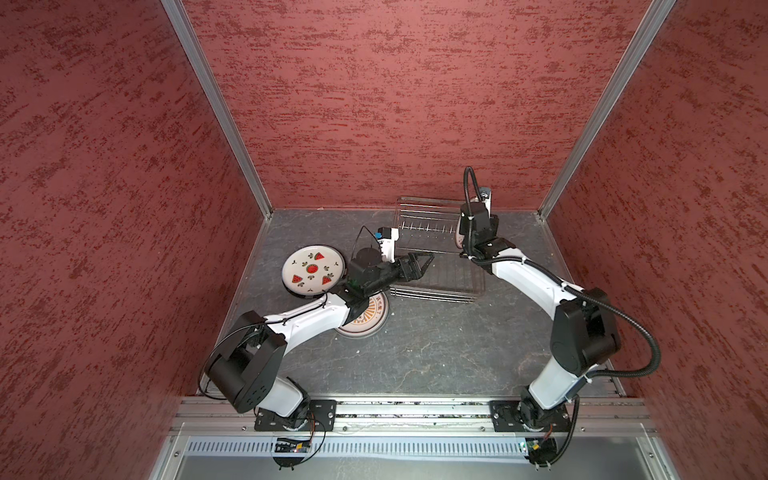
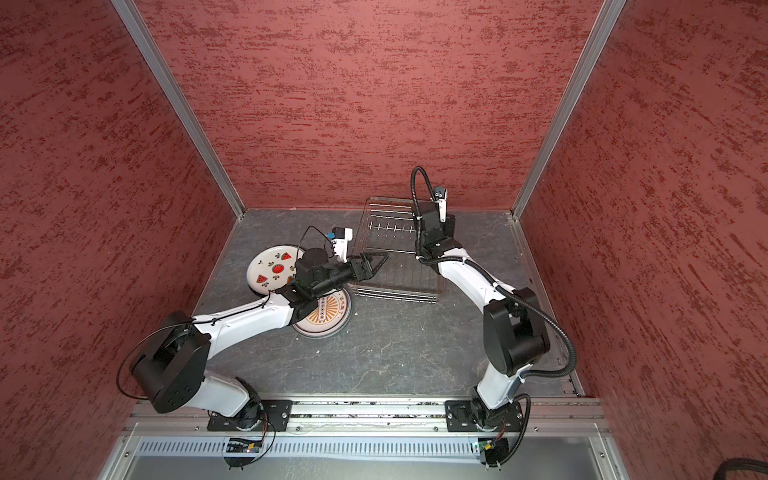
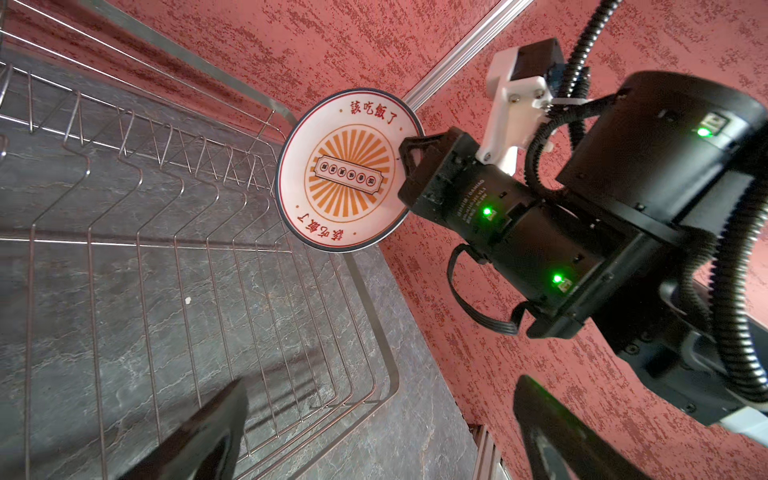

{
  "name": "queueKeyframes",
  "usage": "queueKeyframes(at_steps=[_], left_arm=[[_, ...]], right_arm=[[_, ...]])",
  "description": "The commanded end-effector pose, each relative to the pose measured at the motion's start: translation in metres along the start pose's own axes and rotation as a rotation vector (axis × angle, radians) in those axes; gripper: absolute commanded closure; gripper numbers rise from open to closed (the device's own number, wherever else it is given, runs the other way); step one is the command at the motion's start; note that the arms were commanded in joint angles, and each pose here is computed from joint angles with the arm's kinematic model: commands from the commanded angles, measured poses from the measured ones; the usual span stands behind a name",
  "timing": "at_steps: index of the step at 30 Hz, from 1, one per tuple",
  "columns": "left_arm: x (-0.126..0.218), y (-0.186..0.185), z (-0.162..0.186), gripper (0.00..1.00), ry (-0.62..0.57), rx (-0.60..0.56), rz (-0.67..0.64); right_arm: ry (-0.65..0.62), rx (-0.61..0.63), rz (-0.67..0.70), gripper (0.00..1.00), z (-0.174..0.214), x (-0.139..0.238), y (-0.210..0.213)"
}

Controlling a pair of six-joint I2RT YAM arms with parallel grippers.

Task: Unload the plates from the dish rack
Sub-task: 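Insert the right gripper over the last sunburst plate rim while left moves to the rack, then lift the sunburst plate out of the rack with the right gripper toward the left gripper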

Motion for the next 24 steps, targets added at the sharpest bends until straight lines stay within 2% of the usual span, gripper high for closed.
queueKeyframes(at_steps=[1, 6, 12, 19, 24], left_arm=[[0.012, -0.007, -0.008, 0.00, -0.033, -0.036, 0.019], [0.026, -0.008, -0.011, 0.00, -0.058, -0.048, 0.026], [0.050, -0.003, -0.014, 0.01, -0.071, -0.058, 0.018], [0.078, 0.018, -0.010, 0.01, -0.078, 0.041, 0.052], [0.091, 0.007, -0.001, 0.01, -0.088, 0.028, 0.082]], right_arm=[[-0.101, -0.104, -0.022, 1.00, -0.034, 0.027, -0.013], [-0.114, -0.192, -0.193, 1.00, -0.043, 0.060, -0.016], [-0.112, -0.278, -0.538, 1.00, -0.041, 0.107, 0.000], [-0.090, -0.380, -0.956, 1.00, -0.039, 0.167, 0.021], [-0.024, -0.423, -1.177, 1.00, -0.030, 0.193, 0.038]])
Point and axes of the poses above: each gripper's point midway between its finger pads, its own x axis back along the fingers, its own y axis along the line the jaws close on, z = x × y, the point moved 2 cm from there along x, back along the fingers, and after that the axes turned 1 degree about -x, right-handed, at the moved point
